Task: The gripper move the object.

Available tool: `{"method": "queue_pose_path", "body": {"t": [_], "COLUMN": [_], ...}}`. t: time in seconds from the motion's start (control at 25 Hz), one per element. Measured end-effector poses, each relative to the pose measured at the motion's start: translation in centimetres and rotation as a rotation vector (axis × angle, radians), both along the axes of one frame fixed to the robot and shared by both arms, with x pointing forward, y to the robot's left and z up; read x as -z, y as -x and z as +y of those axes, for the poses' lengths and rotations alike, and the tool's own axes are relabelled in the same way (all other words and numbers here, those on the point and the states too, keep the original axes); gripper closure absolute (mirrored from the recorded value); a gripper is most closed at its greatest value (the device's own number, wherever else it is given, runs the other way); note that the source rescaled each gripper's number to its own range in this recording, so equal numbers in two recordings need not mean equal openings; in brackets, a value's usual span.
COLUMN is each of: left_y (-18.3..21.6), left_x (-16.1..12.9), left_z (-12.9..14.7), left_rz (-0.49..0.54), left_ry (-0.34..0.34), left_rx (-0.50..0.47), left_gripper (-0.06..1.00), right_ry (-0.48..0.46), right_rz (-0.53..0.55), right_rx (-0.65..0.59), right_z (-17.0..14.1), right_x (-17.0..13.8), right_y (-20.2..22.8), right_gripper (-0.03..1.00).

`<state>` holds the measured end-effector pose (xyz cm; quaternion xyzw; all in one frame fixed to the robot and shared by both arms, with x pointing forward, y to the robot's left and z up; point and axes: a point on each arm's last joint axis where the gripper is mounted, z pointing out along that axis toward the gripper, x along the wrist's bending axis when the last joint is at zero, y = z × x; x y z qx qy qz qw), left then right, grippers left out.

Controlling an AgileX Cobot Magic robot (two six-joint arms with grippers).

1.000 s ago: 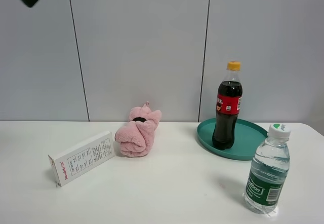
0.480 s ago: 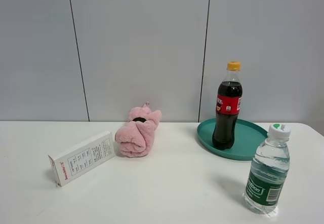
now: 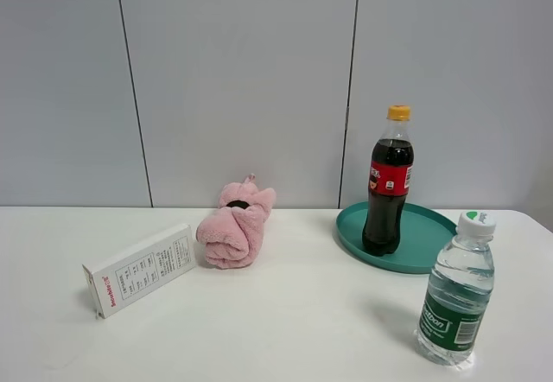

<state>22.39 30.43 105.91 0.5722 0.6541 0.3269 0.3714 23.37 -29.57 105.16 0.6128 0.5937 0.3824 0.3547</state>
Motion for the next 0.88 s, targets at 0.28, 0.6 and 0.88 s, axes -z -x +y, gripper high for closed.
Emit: {"method": "queue_pose_path", "body": {"t": [0.28, 0.6, 0.88], "left_y": [-0.06, -0.75, -0.81], "left_x": [0.07, 0.53, 0.46], "left_z": [0.01, -0.15, -0.16], "left_rz": [-0.028, -0.067, -0.079], "left_ry": [-0.097, -0.125, -0.125], "left_rx": [0.054, 0.086, 0.086], "left_gripper": [0.30, 0.30, 0.30], "right_ry": [0.000, 0.000, 0.000], "right_rz": [0.000, 0.000, 0.000], "right_rx": [0.000, 0.000, 0.000], "right_z": [0.00, 0.00, 0.00], "right_x": [0.00, 0.00, 0.00], "right_y": [0.00, 0.00, 0.00], "right_gripper": [-0.03, -0.03, -0.03]}}
